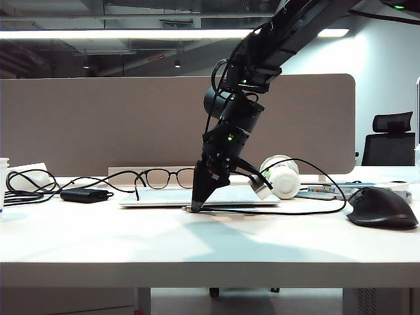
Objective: Pick up the black phone, pick up the charger plug, insert the charger plug into the phone's charging port, and finally place the connected phone back on the desk.
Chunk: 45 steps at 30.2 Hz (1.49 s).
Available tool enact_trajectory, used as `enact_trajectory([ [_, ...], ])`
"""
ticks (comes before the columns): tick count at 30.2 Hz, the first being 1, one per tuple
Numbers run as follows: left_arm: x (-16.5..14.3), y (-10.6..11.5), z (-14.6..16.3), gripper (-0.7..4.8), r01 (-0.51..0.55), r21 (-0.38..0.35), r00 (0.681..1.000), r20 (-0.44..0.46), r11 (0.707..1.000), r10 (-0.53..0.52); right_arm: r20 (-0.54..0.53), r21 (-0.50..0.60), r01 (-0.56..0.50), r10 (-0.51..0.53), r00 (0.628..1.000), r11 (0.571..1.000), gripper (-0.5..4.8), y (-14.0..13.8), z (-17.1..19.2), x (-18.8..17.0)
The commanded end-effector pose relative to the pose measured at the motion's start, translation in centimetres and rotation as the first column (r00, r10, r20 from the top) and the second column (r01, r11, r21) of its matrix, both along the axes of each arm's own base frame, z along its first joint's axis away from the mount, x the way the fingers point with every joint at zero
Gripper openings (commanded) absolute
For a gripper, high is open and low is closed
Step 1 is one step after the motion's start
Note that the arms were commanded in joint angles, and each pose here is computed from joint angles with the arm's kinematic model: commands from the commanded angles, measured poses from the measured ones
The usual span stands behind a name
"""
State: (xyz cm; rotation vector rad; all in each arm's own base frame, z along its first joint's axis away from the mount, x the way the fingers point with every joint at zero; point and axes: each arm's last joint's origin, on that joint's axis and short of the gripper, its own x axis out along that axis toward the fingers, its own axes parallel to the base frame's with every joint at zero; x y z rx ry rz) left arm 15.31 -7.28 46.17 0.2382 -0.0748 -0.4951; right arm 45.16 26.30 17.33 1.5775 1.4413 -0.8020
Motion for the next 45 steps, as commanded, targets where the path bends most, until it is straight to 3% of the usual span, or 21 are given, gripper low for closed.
enact_trajectory([
  [1, -0.3, 0.1, 0.7, -0.06, 0.0, -0.026, 0.999, 0.051, 1.0, 0.001, -0.014, -0.023, 0.033, -0.033, 0.999, 0.999, -0.1, 0.0, -0.2, 0.0],
  [4, -0.3, 0.1, 0.7, -0.06, 0.0, -0.026, 0.999, 0.051, 1.0, 0.002, 0.001, -0.026, 0.003, -0.003, 1.0, 1.0, -0.09, 0.0, -0.2, 0.0],
  [8, -0.3, 0.1, 0.7, -0.06, -0.001, -0.026, 0.999, 0.051, 1.0, 0.002, 0.061, -0.045, -0.118, 0.12, 0.991, 0.992, -0.09, -0.1, 0.0, -0.1],
  [14, -0.3, 0.1, 0.8, -0.06, 0.0, -0.03, 0.998, 0.059, 1.0, 0.002, 0.12, -0.073, -0.27, 0.277, 0.953, 0.96, -0.09, -0.2, 0.9, -0.4],
  [21, -0.3, 0.1, 0.8, -0.06, -0.002, -0.02, 0.998, 0.063, 1.0, 0.003, 0.15, -0.002, -0.421, 0.417, 0.897, 0.907, -0.09, -0.2, 1.7, -0.9],
  [27, -0.3, 0.1, 0.8, -0.06, -0.001, -0.02, 0.998, 0.063, 1.0, 0.003, 0.107, 0.018, -0.433, 0.429, 0.897, 0.901, -0.09, -0.3, 1.6, -1.3],
  [45, -0.3, 0.2, 0.8, -0.06, -0.001, -0.02, 0.998, 0.063, 1.0, 0.003, 0.109, 0.001, -0.429, 0.426, 0.898, 0.903, -0.09, -0.2, 1.5, -1.3],
])
